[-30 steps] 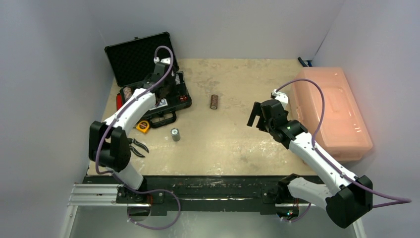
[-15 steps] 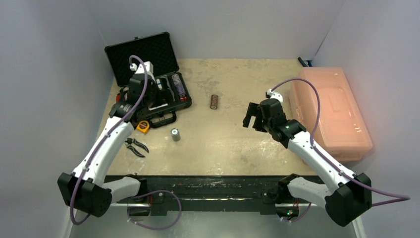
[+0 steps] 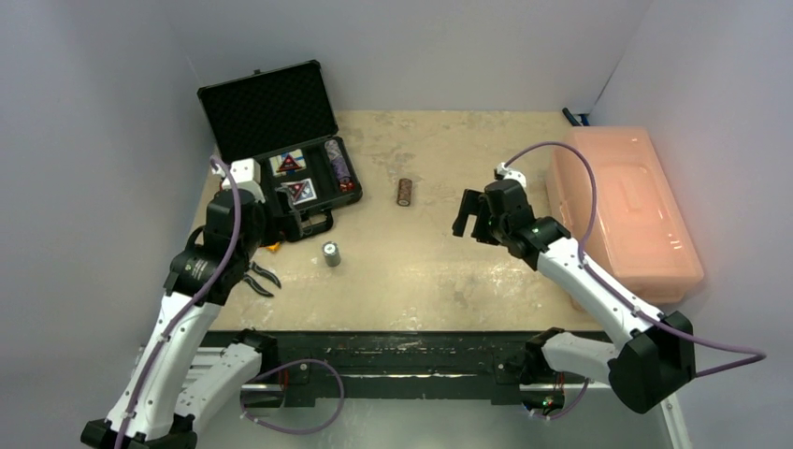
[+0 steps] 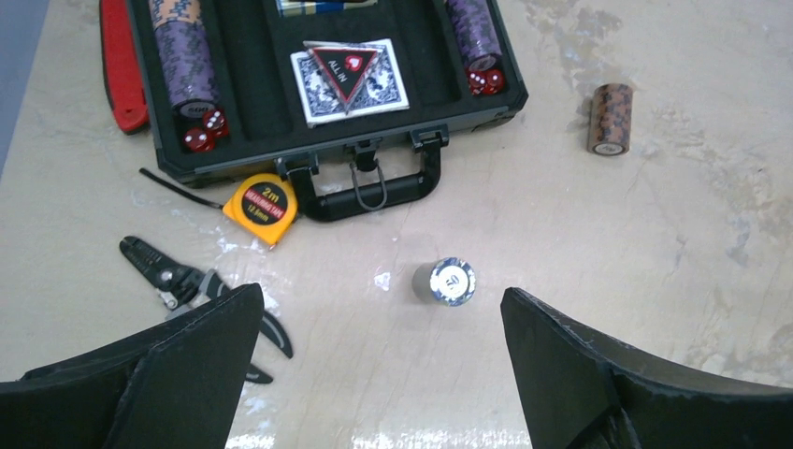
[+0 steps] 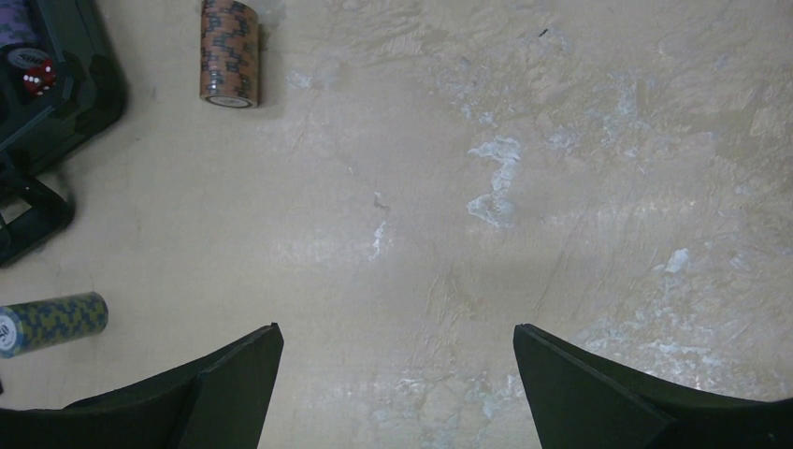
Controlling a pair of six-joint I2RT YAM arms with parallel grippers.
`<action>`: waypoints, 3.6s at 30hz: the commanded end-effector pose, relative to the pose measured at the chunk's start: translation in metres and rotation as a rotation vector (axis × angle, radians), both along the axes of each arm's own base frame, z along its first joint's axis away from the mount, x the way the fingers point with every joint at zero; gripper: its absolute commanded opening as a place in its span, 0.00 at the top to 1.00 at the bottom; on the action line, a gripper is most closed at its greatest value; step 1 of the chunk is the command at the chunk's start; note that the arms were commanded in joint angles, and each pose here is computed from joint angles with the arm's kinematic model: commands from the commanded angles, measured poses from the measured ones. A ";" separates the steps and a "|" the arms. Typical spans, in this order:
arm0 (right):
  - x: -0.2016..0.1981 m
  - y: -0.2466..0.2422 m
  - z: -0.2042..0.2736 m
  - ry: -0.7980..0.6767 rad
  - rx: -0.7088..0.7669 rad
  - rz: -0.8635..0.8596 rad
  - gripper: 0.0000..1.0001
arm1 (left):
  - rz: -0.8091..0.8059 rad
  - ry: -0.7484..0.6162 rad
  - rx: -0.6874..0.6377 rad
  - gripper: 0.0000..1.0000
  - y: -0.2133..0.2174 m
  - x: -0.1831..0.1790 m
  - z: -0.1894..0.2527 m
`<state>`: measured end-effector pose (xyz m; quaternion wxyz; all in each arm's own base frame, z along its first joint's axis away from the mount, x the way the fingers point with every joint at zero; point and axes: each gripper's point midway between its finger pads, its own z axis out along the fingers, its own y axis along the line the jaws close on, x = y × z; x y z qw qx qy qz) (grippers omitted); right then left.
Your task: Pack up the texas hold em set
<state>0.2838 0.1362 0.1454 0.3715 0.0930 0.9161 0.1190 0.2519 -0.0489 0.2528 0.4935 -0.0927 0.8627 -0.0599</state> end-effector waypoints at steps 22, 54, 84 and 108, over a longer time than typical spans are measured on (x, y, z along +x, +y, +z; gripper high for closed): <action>0.045 0.075 0.009 0.052 0.012 0.040 0.01 | -0.108 0.051 0.037 0.01 0.001 -0.039 -0.024; 0.163 0.152 -0.055 0.180 -0.072 -0.025 0.09 | -0.135 0.002 0.026 0.02 0.000 -0.046 -0.014; 0.184 0.153 -0.076 0.201 -0.193 -0.025 0.73 | -0.153 -0.023 0.017 0.02 -0.002 -0.049 -0.010; 0.201 0.208 0.029 -0.039 -0.058 0.131 1.00 | -0.161 -0.020 0.015 0.03 -0.004 -0.048 -0.011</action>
